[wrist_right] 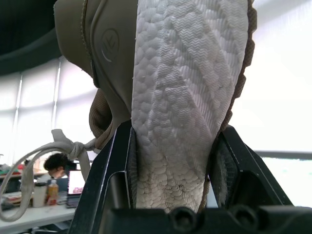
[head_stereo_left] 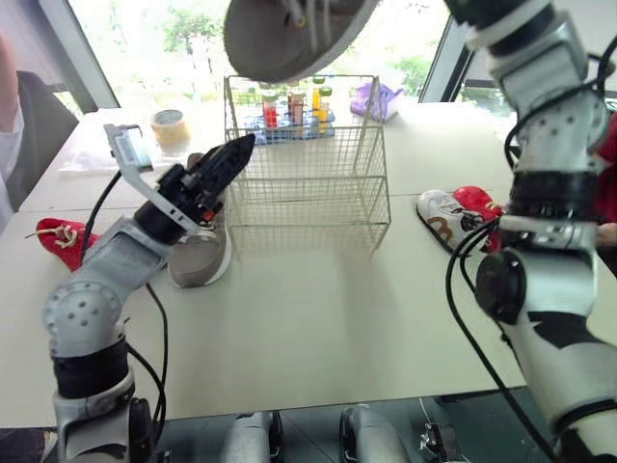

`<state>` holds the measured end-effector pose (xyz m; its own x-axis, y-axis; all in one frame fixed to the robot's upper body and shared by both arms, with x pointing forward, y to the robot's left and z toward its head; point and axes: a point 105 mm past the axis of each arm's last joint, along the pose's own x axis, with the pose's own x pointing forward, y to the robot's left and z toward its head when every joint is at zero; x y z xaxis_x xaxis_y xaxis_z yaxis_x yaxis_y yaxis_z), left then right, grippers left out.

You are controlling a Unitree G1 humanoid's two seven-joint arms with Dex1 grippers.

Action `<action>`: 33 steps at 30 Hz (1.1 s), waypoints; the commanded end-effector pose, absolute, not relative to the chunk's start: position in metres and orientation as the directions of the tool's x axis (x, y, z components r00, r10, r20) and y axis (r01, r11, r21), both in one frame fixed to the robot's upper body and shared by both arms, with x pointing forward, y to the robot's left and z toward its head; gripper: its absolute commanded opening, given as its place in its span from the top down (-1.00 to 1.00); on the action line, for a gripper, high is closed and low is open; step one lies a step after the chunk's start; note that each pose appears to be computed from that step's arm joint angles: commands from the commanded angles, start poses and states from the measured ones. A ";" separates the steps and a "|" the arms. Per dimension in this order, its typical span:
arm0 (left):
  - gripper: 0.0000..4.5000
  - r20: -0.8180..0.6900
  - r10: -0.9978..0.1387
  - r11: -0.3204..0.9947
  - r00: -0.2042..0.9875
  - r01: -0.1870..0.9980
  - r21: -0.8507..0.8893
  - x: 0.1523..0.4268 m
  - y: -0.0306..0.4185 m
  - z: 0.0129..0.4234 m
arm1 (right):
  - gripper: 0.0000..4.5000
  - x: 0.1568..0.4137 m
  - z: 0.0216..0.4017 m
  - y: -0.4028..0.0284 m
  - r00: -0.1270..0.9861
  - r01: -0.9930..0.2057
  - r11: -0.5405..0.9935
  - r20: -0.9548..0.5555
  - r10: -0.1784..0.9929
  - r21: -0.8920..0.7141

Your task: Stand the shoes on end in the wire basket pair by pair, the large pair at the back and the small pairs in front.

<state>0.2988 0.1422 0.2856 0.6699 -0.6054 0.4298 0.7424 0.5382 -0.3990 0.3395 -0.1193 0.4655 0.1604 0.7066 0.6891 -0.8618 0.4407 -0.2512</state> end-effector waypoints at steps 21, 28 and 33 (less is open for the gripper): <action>-0.60 0.170 -0.605 0.777 0.778 0.624 -0.089 0.248 0.186 0.289 | 0.32 0.398 0.407 -0.114 0.373 -0.672 0.446 0.250 0.893 -0.592; -0.63 0.174 -0.586 0.784 0.791 0.608 -0.122 0.254 0.188 0.283 | -0.13 0.417 0.384 -0.114 0.475 -0.666 0.510 0.216 0.853 -0.544; -0.63 0.164 -0.583 0.786 0.796 0.604 -0.131 0.258 0.186 0.276 | -0.97 0.425 0.374 -0.116 0.528 -0.657 0.543 0.194 0.827 -0.523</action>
<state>0.2582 0.1858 0.2701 0.7969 -0.5887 0.1359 0.6039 0.7826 -0.1510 0.4273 -0.1167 0.3600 0.5243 0.8358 0.1632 -0.6848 0.5277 -0.5026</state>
